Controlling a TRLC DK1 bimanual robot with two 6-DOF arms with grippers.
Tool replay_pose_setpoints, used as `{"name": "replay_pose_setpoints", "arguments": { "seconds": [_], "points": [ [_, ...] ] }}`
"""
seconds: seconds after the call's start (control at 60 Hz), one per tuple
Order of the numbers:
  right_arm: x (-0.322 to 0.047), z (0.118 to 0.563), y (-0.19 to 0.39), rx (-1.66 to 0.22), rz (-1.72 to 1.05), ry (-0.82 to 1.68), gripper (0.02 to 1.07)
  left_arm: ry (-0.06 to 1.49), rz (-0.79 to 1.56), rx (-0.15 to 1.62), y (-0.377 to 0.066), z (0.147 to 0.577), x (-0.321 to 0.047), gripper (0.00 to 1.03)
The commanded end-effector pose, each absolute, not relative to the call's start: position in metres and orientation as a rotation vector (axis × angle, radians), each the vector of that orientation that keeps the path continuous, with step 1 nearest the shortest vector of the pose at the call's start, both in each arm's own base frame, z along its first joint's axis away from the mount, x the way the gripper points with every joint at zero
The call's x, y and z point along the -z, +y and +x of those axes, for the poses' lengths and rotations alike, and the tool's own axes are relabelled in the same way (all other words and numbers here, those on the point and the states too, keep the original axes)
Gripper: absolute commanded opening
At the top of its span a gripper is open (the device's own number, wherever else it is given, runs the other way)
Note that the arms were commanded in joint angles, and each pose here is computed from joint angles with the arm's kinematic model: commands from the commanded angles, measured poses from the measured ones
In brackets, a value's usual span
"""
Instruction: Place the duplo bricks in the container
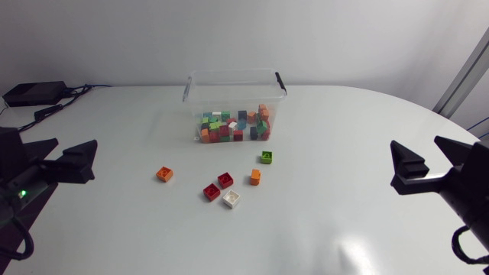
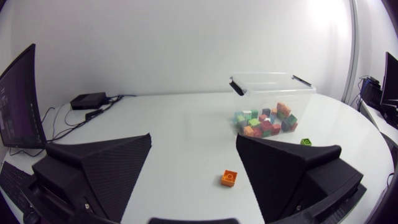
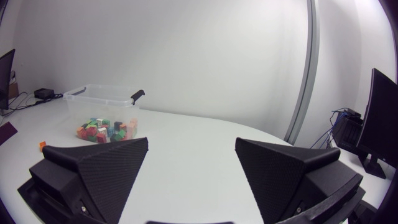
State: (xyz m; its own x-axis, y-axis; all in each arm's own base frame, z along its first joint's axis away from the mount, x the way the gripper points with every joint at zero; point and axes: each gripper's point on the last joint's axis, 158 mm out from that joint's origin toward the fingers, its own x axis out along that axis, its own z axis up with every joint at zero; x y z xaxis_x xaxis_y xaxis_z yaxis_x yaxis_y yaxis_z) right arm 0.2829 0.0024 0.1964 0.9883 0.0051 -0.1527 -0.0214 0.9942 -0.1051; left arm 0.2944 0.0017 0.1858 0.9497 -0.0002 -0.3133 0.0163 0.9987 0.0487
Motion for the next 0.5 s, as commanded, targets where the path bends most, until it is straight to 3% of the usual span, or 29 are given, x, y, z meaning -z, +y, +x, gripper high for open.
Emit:
{"name": "replay_pose_setpoints", "arguments": {
  "seconds": [0.0,0.217,0.483],
  "points": [
    [-0.202,0.295,0.01,-0.043,-0.111,0.181,1.03,0.405,0.059,0.032,-0.005,0.309,-0.183,0.91],
    [-0.18,0.322,0.028,-0.106,-0.13,0.352,1.02,0.817,0.128,0.123,-0.026,0.332,-0.12,0.92],
    [-0.151,0.331,0.051,-0.222,-0.251,0.568,1.02,1.114,0.333,0.273,-0.033,0.348,-0.061,0.92]
  ]
}}
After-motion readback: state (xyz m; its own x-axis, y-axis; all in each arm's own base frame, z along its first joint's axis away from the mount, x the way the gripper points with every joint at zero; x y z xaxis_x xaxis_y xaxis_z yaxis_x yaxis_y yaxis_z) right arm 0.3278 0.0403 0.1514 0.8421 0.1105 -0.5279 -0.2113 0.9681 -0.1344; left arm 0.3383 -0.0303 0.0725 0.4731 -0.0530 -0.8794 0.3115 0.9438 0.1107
